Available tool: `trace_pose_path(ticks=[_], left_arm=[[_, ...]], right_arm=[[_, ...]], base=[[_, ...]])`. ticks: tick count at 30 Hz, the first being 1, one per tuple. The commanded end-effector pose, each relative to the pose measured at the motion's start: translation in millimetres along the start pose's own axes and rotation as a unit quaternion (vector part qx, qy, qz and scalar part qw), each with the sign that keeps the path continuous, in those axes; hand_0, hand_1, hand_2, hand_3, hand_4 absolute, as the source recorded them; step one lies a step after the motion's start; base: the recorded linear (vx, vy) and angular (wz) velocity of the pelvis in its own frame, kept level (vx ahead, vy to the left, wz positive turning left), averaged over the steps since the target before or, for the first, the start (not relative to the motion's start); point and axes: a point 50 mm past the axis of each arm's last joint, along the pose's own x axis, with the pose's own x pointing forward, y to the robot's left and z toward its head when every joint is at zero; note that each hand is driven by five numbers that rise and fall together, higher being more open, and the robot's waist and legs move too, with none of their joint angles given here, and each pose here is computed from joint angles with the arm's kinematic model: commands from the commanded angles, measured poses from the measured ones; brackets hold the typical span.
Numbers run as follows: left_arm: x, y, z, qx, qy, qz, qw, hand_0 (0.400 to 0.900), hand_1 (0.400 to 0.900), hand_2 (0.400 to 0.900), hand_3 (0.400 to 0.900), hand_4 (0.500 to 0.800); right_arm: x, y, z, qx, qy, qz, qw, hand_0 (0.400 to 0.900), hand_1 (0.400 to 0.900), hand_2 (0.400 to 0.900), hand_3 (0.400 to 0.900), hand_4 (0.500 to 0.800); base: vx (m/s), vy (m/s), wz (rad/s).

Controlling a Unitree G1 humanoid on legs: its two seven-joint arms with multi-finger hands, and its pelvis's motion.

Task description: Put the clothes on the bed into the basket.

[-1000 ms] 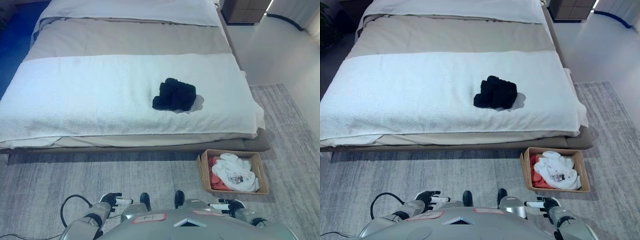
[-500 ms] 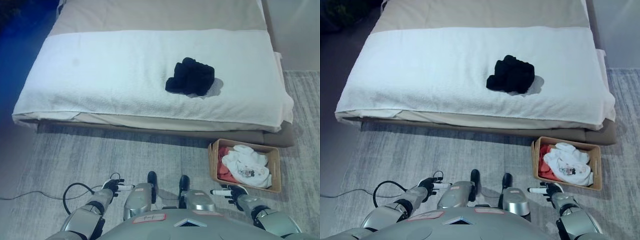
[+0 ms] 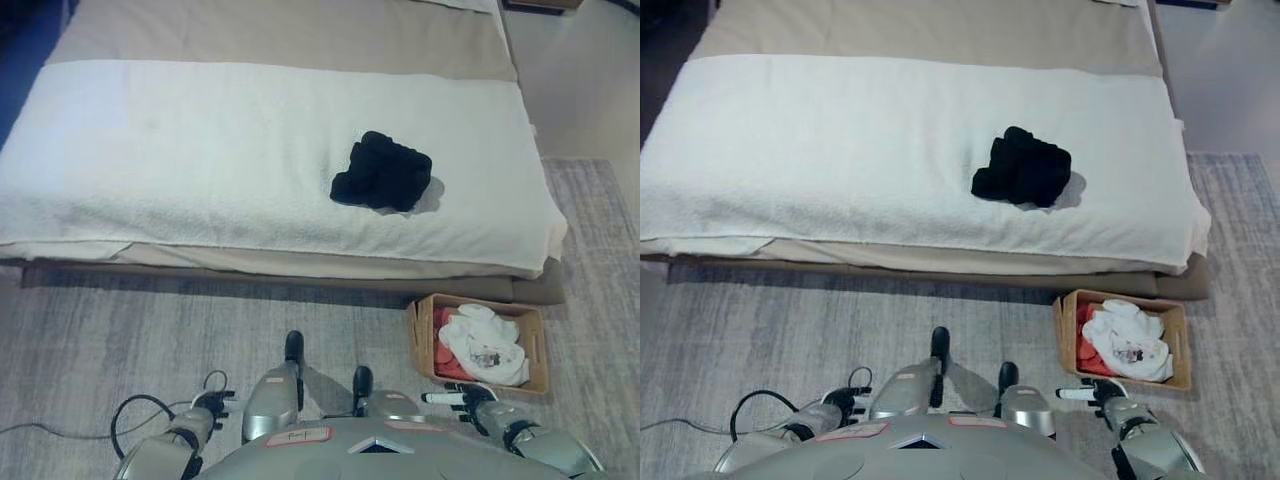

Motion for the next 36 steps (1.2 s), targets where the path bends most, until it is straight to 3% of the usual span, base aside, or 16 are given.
trace_pose_path(ticks=[1,11,19,25,32,36], left_arm=[[-1.8,26.3,1.7,0.009,-0.005,0.037,0.999,0.9,0.9,0.9,0.9,0.8],[-4.3,46.2,22.1,0.018,-0.033,0.062,0.997,0.9,0.9,0.9,0.9,0.8],[-5.1,47.2,39.7,0.017,-0.057,0.067,0.996,0.9,0.9,0.9,0.9,0.8],[-4.3,45.1,31.2,0.014,-0.045,0.063,0.997,0.9,0.9,0.9,0.9,0.8],[-1.7,25.4,4.6,0.027,-0.011,0.031,0.999,0.9,0.9,0.9,0.9,0.8],[-0.2,5.9,11.8,0.042,-0.024,0.007,0.999,0.9,0.9,0.9,0.9,0.8]], right_arm=[[-1.6,-16.1,9.8,-0.012,-0.009,-0.02,1.0,0.9,0.9,0.9,0.9,0.8],[-2.0,-8.9,42.1,-0.024,-0.057,-0.011,0.998,0.9,0.9,0.9,0.9,0.8],[-12.9,-30.7,94.3,-0.02,-0.142,-0.047,0.989,0.9,0.9,0.9,0.9,0.8],[-26.9,-51.5,127.4,-0.026,-0.2,-0.076,0.977,0.9,0.9,0.9,0.9,0.8],[-72.3,-115.4,179.0,-0.057,-0.296,-0.164,0.939,0.9,0.9,0.9,0.9,0.8],[-124.9,-146.9,234.2,-0.071,-0.386,-0.226,0.892,0.9,0.9,0.9,0.9,0.8]], base=[[0.216,0.274,-0.36],[0.189,0.239,0.01],[0.135,-0.02,0.27],[0.135,-0.149,0.34],[0.164,-0.211,0.15],[0.101,-0.146,0.11]])
